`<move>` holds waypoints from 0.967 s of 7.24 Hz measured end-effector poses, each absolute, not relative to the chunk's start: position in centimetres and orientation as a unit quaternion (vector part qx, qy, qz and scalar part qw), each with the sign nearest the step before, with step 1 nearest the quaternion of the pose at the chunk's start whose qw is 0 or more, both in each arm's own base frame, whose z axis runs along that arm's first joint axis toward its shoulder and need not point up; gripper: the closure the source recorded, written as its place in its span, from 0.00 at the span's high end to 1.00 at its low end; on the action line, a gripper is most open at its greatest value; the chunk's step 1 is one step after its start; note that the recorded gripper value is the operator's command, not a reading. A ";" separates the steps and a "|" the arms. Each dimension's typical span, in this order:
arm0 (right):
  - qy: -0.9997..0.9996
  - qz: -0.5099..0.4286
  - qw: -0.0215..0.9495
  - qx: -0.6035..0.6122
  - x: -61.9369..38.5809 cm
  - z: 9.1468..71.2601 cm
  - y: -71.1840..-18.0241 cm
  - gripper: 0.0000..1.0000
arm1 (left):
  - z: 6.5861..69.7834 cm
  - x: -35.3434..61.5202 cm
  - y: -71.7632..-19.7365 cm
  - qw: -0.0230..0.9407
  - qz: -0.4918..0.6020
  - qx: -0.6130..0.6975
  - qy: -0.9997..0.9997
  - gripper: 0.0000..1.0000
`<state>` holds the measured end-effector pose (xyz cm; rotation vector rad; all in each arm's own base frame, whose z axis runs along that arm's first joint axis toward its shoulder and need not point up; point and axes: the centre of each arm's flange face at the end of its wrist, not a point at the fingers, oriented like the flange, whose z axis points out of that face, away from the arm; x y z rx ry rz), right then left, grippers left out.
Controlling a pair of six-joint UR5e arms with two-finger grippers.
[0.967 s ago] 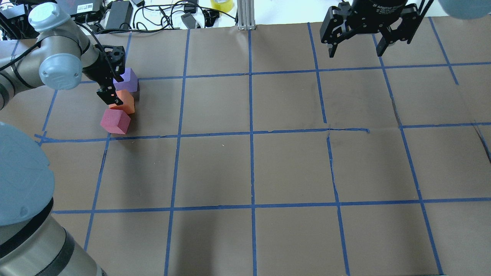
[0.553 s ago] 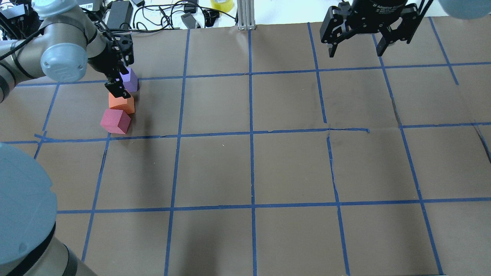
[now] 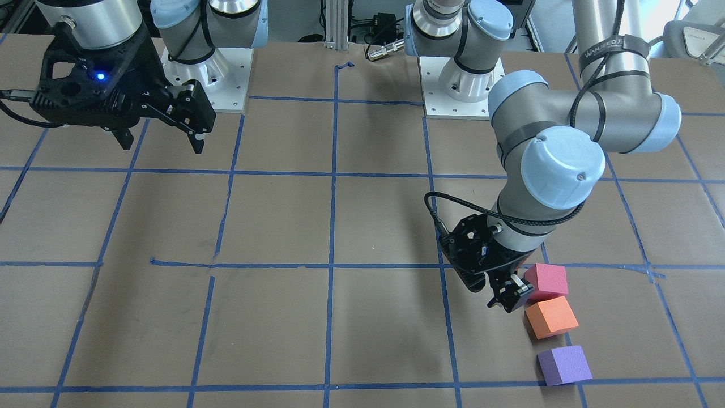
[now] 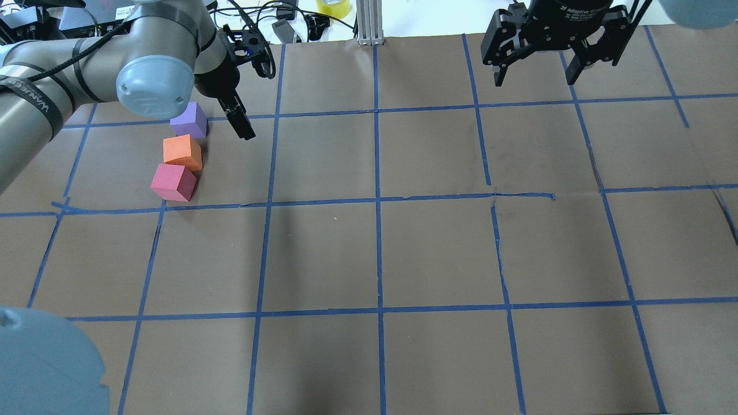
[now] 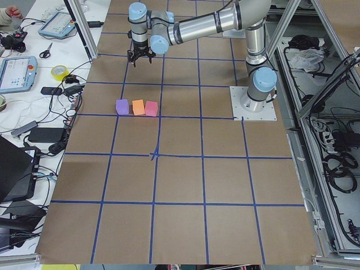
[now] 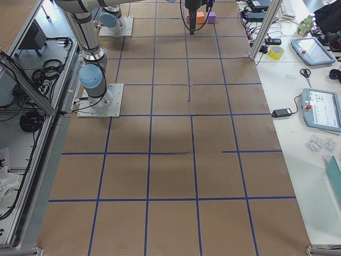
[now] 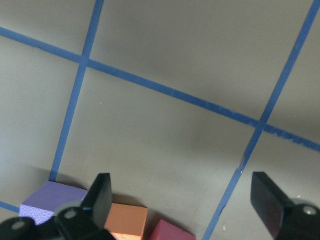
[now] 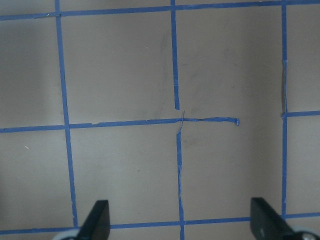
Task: Arrange blocks in a line
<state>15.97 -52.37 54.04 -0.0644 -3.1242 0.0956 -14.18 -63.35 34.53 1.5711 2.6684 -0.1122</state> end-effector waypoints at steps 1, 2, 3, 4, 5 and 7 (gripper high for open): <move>-0.999 0.031 0.008 -0.021 16.0 54.0 -52.4 1.00 | 35.2 -15.8 -62.6 0.021 -0.042 0.464 0.885 1.00; -0.999 0.030 0.008 -0.020 16.0 54.0 -52.4 1.00 | 35.6 -17.3 -61.9 0.020 -0.045 0.421 0.906 1.00; -0.999 0.030 0.008 -0.020 16.0 54.0 -52.4 1.00 | 36.3 -18.3 -61.0 0.020 -0.046 0.380 0.924 1.00; -0.999 0.030 0.008 -0.020 16.0 54.0 -52.4 1.00 | 37.6 -18.6 -60.0 0.018 -0.039 0.341 0.939 1.00; -0.999 0.030 0.008 -0.020 16.0 54.0 -52.4 1.00 | 39.2 -18.5 -58.9 0.014 -0.028 0.302 0.953 1.00; -0.999 0.030 0.008 -0.020 16.0 54.0 -52.4 1.00 | 43.0 -18.2 -56.0 0.007 -0.018 0.220 0.975 1.00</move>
